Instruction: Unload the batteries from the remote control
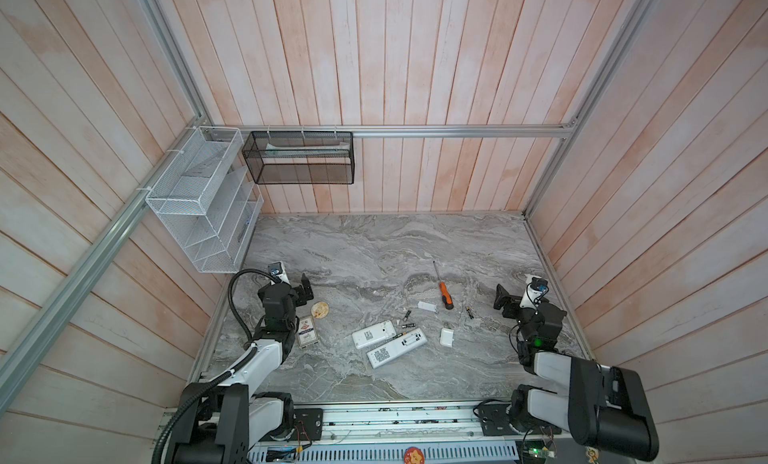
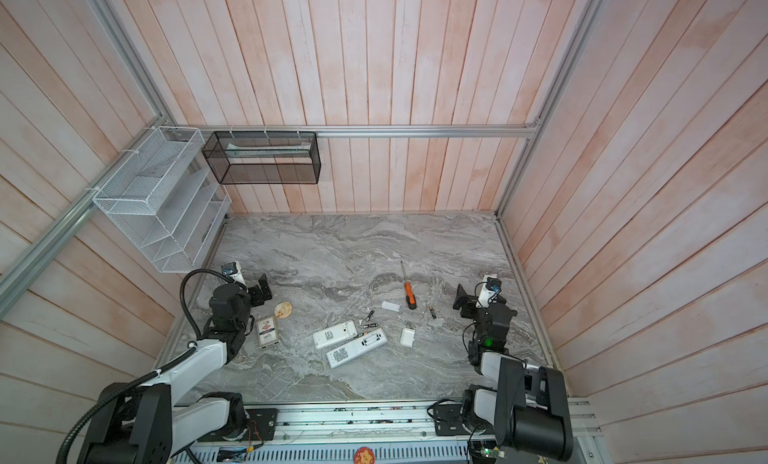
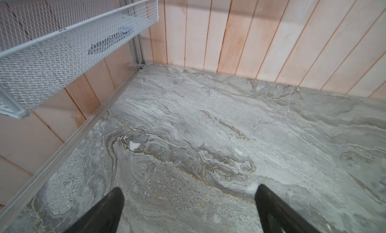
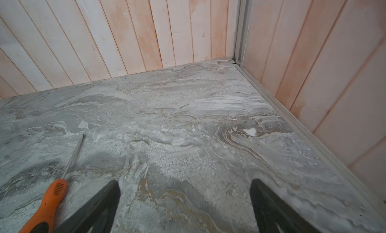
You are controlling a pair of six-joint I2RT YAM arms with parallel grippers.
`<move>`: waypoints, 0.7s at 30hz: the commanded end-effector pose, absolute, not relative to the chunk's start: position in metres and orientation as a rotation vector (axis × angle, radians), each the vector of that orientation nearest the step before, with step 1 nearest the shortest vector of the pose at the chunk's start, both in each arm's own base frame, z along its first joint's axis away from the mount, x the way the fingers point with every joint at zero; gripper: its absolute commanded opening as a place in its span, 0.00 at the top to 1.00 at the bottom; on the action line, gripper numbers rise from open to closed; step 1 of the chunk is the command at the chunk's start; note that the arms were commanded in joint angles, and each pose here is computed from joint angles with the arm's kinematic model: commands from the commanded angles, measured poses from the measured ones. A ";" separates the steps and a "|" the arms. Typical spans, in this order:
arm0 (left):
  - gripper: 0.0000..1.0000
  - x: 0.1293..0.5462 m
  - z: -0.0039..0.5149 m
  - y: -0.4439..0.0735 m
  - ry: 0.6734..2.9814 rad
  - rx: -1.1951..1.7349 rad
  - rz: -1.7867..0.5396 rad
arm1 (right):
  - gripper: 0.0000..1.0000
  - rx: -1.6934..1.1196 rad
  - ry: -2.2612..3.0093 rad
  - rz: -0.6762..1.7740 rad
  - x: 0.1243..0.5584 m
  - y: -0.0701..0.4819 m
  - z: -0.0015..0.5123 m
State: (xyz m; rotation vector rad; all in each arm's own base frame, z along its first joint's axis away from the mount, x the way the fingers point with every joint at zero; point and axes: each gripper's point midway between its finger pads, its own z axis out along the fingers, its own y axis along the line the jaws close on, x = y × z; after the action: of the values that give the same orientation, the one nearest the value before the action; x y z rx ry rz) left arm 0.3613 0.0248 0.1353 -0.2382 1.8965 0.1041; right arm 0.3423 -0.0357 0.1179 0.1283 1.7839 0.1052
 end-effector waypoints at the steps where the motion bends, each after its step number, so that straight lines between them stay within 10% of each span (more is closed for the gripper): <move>1: 0.00 0.379 0.153 0.032 1.807 -0.233 0.126 | 0.02 0.024 1.660 0.150 0.362 -0.023 0.149; 21: 0.00 0.375 0.132 -0.008 1.668 0.081 -0.090 | 0.02 -0.144 1.691 0.148 0.371 0.011 0.128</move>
State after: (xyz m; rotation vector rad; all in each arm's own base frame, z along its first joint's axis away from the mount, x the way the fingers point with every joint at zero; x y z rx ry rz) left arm 0.3791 0.0073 0.1025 -0.0291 1.8203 -0.0545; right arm 0.3637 0.0119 0.1211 -0.1297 1.7089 0.1696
